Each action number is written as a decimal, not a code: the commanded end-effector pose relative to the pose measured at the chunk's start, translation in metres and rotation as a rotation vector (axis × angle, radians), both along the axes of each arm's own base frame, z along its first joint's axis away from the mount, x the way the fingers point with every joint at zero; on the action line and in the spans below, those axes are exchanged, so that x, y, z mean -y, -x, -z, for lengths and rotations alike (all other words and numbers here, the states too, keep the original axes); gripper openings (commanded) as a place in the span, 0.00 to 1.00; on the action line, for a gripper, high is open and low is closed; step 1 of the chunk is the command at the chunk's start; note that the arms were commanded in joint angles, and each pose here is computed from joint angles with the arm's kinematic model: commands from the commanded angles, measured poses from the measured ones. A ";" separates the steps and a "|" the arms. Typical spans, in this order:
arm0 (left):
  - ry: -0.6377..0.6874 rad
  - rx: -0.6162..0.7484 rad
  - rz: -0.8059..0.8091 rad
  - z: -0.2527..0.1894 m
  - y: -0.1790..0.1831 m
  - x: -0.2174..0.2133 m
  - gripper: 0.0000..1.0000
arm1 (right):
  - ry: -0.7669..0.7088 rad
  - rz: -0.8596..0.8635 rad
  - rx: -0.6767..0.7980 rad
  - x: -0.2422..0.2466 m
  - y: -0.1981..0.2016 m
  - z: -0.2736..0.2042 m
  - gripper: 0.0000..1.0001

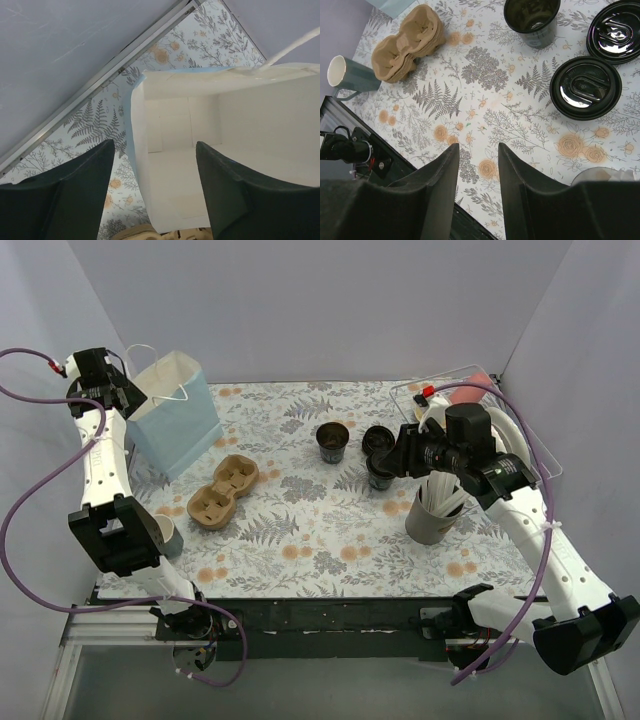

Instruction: Pack the takeout coffee

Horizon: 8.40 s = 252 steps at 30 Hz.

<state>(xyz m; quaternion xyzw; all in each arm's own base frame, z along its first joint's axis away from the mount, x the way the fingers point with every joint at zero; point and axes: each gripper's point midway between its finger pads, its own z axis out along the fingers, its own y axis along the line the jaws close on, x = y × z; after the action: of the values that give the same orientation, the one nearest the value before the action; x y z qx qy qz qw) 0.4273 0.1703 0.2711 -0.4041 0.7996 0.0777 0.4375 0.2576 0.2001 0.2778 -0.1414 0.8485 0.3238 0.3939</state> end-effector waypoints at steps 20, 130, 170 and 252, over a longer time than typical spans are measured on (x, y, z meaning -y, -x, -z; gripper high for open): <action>0.088 0.301 0.271 -0.115 -0.017 0.053 0.00 | -0.025 -0.002 0.111 0.003 0.002 -0.028 0.46; 0.244 -0.298 -0.224 0.163 0.091 0.195 0.69 | -0.051 0.107 0.092 0.025 0.032 -0.019 0.56; 0.186 -0.331 -0.223 0.161 0.070 0.186 0.50 | -0.022 0.126 0.087 0.030 0.031 -0.009 0.56; 0.095 -0.398 -0.224 0.185 0.071 0.175 0.68 | -0.016 0.112 0.091 0.030 0.034 -0.009 0.56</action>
<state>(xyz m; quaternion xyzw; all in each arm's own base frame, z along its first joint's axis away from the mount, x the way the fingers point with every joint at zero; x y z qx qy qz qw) 0.3511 -0.0130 0.0840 -0.4768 0.8364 0.1555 0.2213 0.2222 0.1677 0.2794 -0.0948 0.8460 0.2957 0.4335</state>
